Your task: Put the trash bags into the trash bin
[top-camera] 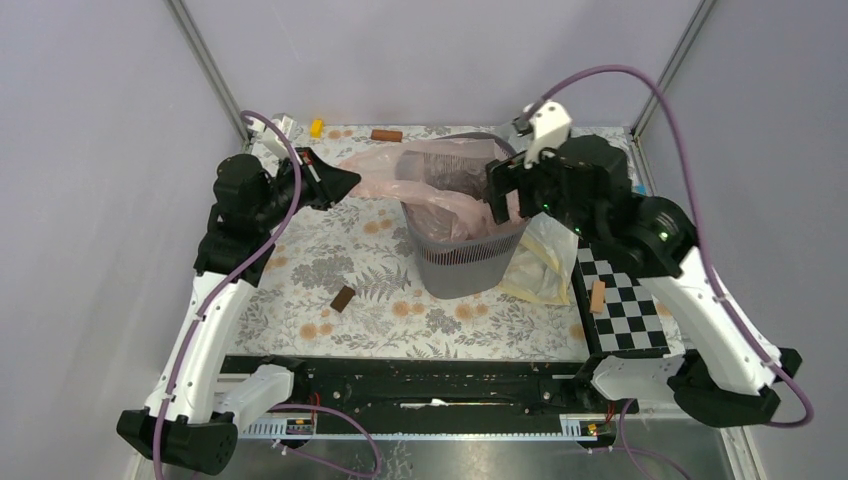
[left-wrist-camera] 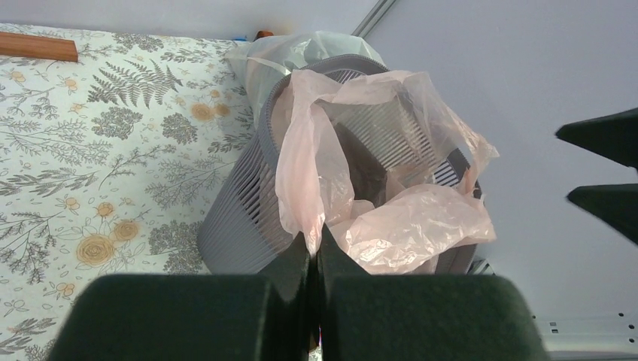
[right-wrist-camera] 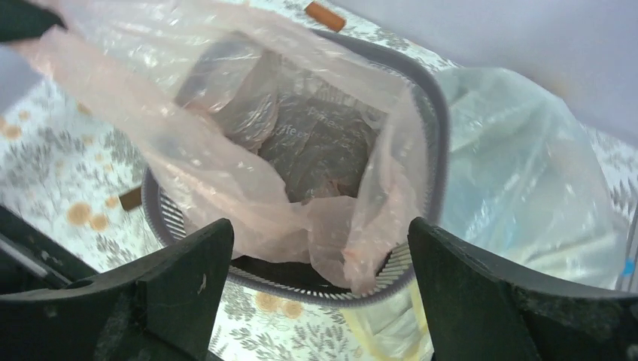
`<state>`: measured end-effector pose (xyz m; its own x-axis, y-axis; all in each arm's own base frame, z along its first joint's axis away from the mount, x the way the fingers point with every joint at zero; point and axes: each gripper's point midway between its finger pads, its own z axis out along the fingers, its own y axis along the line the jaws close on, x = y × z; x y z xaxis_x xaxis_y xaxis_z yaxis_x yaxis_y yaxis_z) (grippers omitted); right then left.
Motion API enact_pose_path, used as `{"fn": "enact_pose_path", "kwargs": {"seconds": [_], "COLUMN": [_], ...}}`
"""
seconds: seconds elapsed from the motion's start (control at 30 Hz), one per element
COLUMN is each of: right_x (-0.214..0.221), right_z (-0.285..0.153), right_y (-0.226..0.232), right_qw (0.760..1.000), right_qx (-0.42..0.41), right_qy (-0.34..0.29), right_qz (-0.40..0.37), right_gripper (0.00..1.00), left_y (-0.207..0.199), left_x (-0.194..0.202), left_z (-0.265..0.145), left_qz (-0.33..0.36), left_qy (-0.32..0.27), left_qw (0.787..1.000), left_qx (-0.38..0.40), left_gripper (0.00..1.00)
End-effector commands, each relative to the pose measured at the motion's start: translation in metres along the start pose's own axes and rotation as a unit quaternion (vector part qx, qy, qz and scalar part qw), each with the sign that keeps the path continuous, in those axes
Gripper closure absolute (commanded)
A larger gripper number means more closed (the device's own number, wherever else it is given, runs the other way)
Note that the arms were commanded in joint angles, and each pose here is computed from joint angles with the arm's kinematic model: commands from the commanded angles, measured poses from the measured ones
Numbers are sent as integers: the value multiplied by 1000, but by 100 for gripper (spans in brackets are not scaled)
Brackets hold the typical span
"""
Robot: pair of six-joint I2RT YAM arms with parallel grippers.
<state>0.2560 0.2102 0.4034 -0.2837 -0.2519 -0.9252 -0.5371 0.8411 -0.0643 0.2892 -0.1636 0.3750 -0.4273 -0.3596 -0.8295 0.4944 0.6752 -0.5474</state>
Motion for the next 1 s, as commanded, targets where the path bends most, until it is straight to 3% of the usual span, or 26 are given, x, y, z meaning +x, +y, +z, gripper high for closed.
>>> {"fn": "enact_pose_path", "kwargs": {"seconds": [0.0, 0.23, 0.7, 0.77, 0.83, 0.9, 0.97], "right_x": [12, 51, 82, 89, 92, 84, 69], "right_z": [-22, -18, 36, 39, 40, 36, 28], "right_y": [-30, -45, -42, -47, -51, -55, -60], "right_qw": [991, 982, 969, 963, 961, 960, 962], "right_qx": [94, 153, 198, 211, 217, 218, 217], "right_qy": [-3, 42, 113, 127, 137, 133, 119], "right_qz": [95, 99, 100, 105, 106, 111, 116], "right_gripper": [11, 43, 37, 39, 53, 82, 99], "left_y": [-17, -18, -19, -18, -18, -17, -16], "left_x": [-27, -30, -37, -39, -39, -41, -42], "left_z": [-14, -17, -20, -20, -19, -19, -19], "left_qz": [34, 42, 50, 51, 50, 50, 51], "left_qy": [-43, -46, -56, -59, -59, -61, -63], "left_qw": [998, 998, 997, 997, 997, 997, 997], "left_qx": [10, 5, -3, -7, -9, -11, -14], "left_gripper": [100, 100, 100, 100, 100, 100, 100]}}
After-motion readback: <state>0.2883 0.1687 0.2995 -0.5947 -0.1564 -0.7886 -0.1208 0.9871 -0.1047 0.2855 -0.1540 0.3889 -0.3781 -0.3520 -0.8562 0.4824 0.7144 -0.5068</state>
